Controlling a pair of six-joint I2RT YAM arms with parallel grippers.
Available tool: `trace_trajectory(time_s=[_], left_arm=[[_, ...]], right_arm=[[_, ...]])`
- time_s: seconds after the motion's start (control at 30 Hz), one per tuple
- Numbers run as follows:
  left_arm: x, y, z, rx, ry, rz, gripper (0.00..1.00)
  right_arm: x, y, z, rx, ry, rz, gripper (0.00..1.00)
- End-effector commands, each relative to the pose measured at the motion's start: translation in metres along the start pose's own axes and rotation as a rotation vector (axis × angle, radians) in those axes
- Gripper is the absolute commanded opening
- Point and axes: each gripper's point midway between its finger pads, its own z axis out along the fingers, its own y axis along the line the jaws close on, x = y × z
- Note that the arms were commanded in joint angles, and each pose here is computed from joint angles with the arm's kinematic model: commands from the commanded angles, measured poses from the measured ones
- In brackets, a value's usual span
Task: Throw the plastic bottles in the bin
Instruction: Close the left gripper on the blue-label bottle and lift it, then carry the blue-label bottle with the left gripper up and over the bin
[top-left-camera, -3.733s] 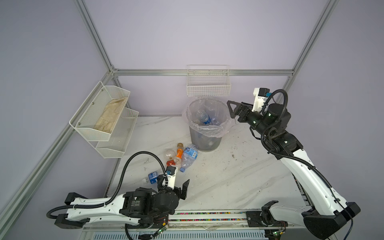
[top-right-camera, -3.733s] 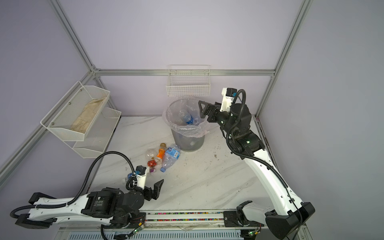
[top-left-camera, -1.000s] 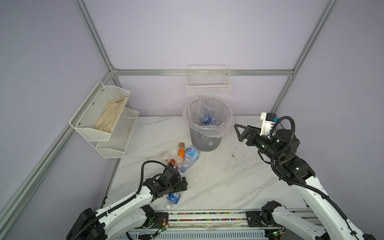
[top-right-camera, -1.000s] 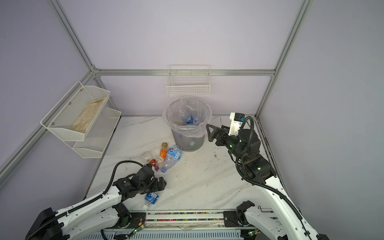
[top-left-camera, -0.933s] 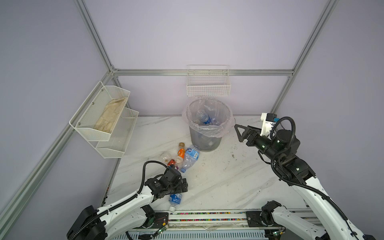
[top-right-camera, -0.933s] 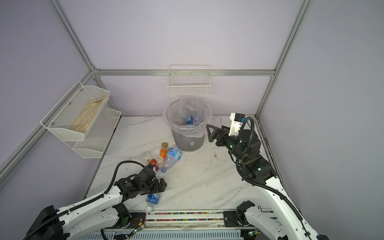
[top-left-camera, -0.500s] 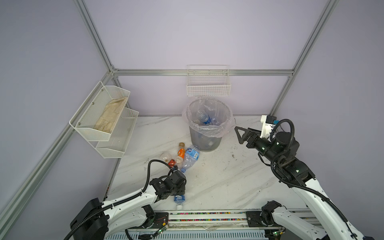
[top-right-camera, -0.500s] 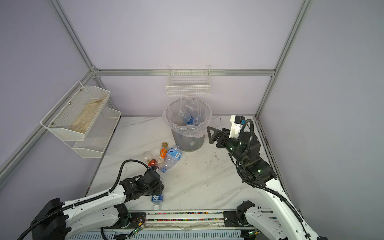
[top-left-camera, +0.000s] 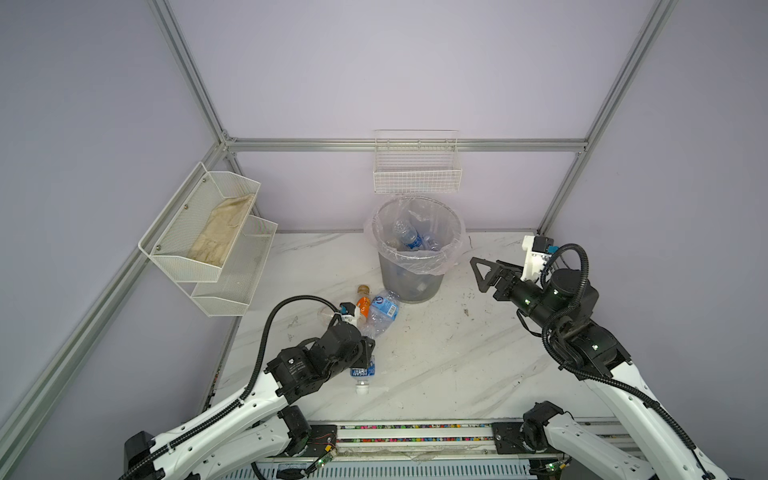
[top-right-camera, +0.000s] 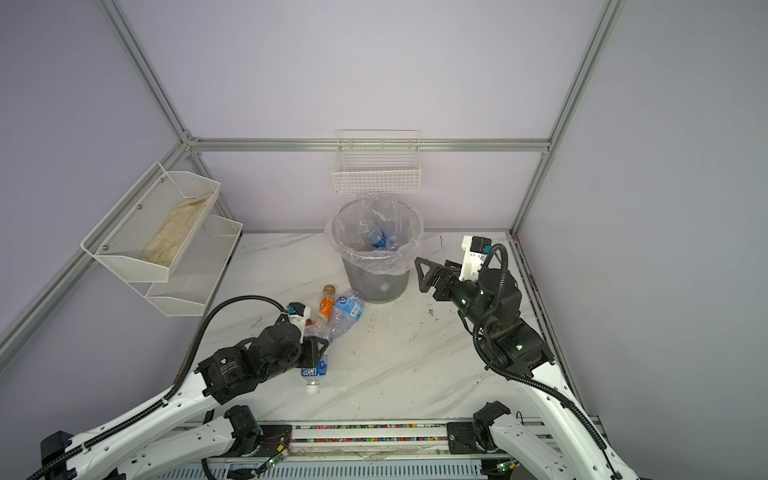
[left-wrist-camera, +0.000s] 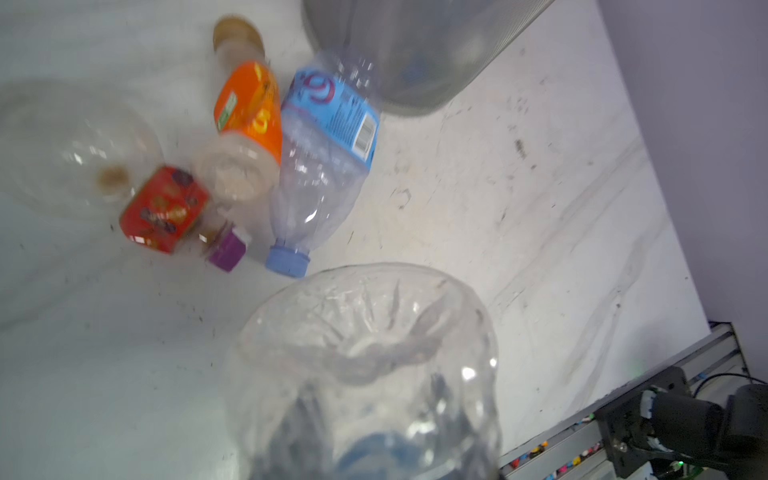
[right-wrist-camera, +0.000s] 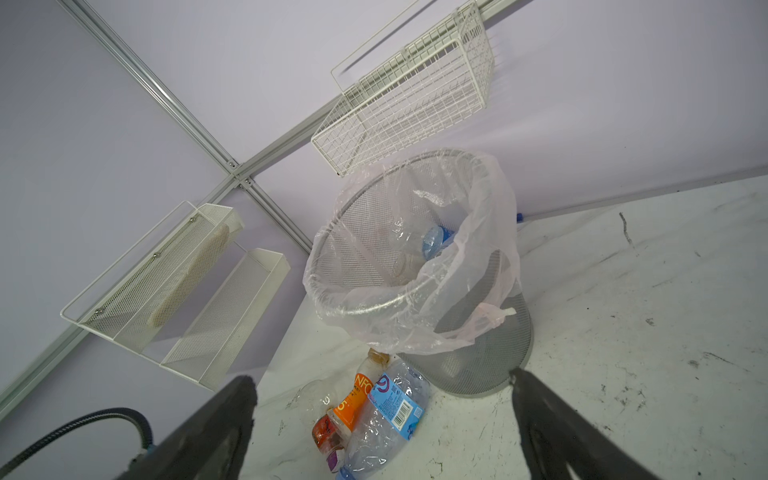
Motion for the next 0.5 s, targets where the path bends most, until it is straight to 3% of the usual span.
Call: trace_trajectory(time_s=[0.0, 0.27, 0.47], left_arm=[[-0.105, -0.039, -0.073, 0.067, -0.314, 0.143, 0.22], [-0.246, -0.115, -0.204, 0.176, -0.801, 0.405, 0.22], [-0.299, -0.141, -0.304, 0.262, -1.159, 0.433, 0.22]], right_arm=[[0.010, -0.001, -0.002, -0.015, 0.019, 0.027, 0.98], [0.013, 0.000, -0.010, -0.027, 0.026, 0.038, 0.97], [0.018, -0.004, -0.017, -0.012, 0.038, 0.017, 0.98]])
